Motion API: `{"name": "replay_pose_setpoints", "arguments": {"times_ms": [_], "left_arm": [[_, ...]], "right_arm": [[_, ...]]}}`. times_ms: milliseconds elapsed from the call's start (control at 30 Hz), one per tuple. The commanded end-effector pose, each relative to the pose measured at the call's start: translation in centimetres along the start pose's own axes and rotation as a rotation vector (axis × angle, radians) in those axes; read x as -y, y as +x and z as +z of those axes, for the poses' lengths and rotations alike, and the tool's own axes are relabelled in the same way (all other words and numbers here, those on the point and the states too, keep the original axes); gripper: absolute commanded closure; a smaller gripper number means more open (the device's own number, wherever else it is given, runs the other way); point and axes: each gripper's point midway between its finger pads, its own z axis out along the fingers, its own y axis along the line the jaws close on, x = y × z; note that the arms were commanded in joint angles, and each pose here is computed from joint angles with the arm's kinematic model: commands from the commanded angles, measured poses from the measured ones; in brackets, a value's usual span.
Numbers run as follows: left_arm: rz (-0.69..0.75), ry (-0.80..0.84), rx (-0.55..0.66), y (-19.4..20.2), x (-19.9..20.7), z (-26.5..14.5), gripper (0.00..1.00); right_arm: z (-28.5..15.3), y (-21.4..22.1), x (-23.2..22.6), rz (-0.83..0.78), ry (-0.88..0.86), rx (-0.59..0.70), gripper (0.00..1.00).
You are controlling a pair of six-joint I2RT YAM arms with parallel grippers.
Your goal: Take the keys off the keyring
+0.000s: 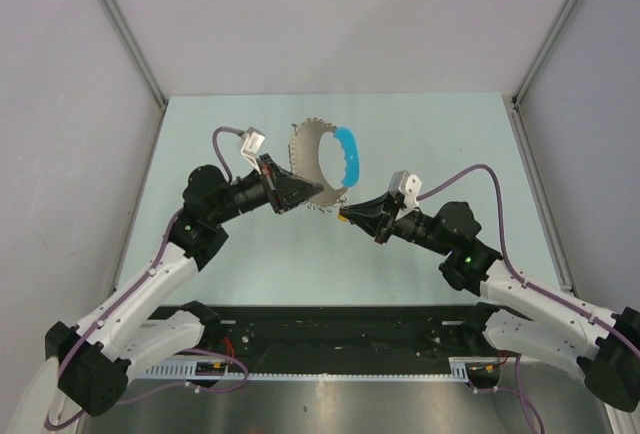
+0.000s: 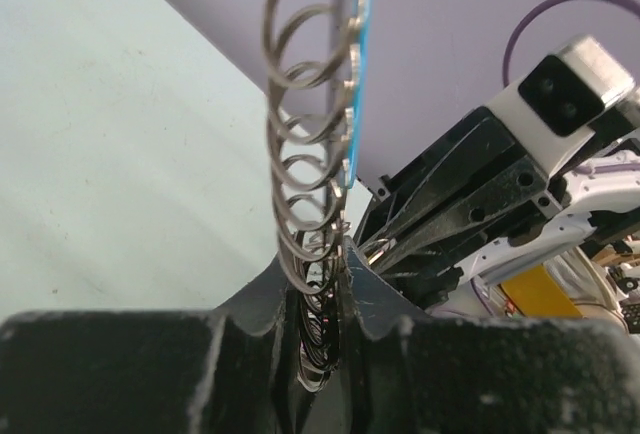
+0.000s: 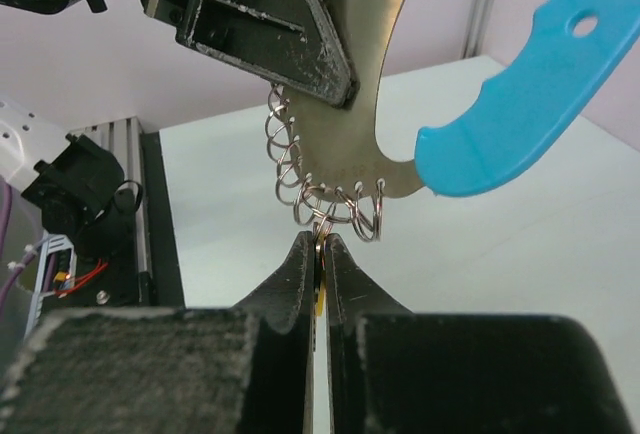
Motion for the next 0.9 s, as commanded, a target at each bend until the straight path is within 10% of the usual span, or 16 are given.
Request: {"name": "replay_pose_setpoints", "arguments": {"times_ms": [0, 367, 867], "left_arm": [[0.012, -0.083, 0.071, -0.1, -2.0, -1.0, 0.73], [0.049, -0.232, 0.043, 3.1, -4.7, -4.2, 0.39], [0.328, 0.116, -0.068, 3.1, 2.0, -3.9, 0.37]], "right_arm": [[0.0, -3.8, -0.2, -0.022, -0.051, 0.036, 1.0], [0.0, -2.5, 0.9, 0.008, -0.071, -0.153, 1.0], [-1.9, -2.2, -2.7, 0.033, -0.274, -0.255, 1.0]]}}
